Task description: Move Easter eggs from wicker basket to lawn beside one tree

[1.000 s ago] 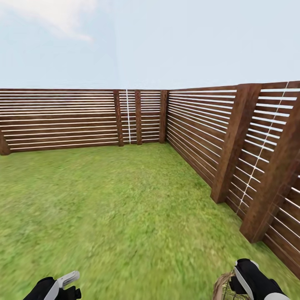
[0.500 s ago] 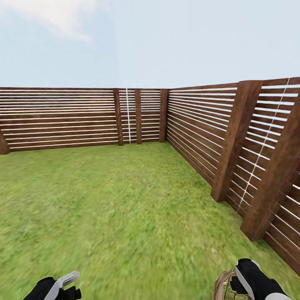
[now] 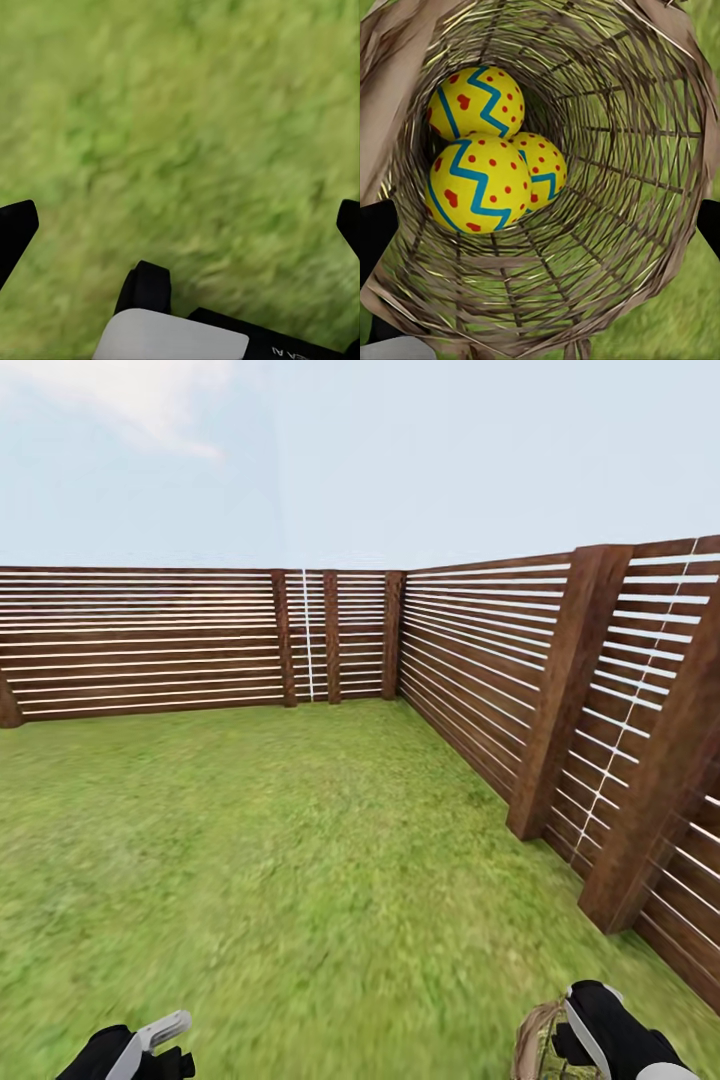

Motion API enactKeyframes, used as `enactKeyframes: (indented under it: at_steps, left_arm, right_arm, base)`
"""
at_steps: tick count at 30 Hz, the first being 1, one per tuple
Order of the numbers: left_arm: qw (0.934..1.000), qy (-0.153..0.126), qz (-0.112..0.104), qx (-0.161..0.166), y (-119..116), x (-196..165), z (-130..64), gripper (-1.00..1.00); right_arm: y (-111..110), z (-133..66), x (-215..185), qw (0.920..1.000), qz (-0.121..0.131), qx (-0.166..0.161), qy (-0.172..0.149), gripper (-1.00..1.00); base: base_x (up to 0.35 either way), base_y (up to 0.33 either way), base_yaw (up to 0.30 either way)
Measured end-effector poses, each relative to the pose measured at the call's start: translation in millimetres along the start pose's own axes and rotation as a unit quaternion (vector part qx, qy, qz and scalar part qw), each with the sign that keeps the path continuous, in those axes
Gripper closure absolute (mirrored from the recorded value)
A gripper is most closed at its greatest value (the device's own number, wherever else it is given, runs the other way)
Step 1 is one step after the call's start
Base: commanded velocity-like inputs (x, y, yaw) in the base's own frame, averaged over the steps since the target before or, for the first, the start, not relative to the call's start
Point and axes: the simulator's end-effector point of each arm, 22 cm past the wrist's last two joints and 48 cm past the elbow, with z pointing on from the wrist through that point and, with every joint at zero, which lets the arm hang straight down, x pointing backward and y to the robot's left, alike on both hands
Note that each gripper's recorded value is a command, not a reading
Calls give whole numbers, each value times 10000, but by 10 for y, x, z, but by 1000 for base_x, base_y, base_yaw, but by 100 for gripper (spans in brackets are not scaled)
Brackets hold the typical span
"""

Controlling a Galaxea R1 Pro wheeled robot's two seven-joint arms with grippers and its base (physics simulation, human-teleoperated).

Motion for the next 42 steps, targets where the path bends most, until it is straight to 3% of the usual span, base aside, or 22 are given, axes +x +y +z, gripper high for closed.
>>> enactKeyframes:
  at_steps: [42]
  left_arm:
    - [10000,-1,2,18,80,257,796,-100]
  right_arm:
    - [250,755,262,10000,1,5,-4,-100]
  base:
    - [0,0,0]
